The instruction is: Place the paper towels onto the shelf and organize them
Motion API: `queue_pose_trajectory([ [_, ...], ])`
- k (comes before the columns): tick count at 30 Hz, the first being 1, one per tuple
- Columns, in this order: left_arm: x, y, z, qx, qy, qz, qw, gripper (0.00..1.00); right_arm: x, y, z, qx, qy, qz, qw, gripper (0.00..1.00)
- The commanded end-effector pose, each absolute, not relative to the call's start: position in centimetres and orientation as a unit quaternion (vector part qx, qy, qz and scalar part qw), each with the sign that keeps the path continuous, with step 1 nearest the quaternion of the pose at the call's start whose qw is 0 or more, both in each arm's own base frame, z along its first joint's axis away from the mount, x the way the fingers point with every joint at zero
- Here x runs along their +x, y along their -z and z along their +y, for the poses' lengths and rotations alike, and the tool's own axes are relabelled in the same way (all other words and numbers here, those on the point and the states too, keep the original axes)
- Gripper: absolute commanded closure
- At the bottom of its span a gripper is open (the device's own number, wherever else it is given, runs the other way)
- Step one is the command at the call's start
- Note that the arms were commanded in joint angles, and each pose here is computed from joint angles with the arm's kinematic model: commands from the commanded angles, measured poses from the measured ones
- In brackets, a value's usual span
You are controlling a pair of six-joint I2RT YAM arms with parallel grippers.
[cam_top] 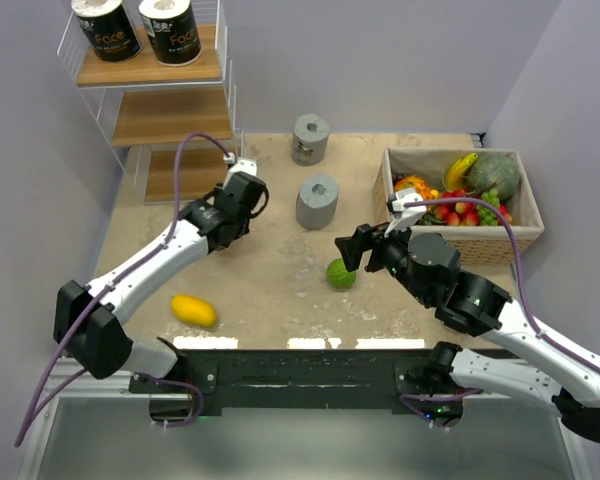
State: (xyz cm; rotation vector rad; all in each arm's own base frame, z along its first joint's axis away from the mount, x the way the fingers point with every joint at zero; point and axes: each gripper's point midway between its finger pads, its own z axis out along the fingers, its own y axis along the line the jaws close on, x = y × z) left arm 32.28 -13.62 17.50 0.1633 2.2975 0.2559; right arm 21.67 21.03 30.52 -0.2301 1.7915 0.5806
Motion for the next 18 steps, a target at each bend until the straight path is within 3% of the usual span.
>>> queue_pose_trajectory([
  [1, 34.3, -26.6, -9.6, 0.004, -0.125, 0.859, 0.497, 0.6, 21.9, -33.2, 20.7, -0.089, -0.256, 0.747, 0.608, 0.21],
  [10, 36.9, -36.8, -8.0, 0.002, -0.139, 0.79, 0.597, 0.61, 21.9, -33.6, 21.1, -0.089, -0.266, 0.742, 0.608, 0.21],
  [18, 38.8, -41.3, -7.7, 0.033, -0.164, 0.729, 0.664, 0.6, 21.6, -35.0, 20.4, -0.083, -0.27, 0.734, 0.618, 0.21],
])
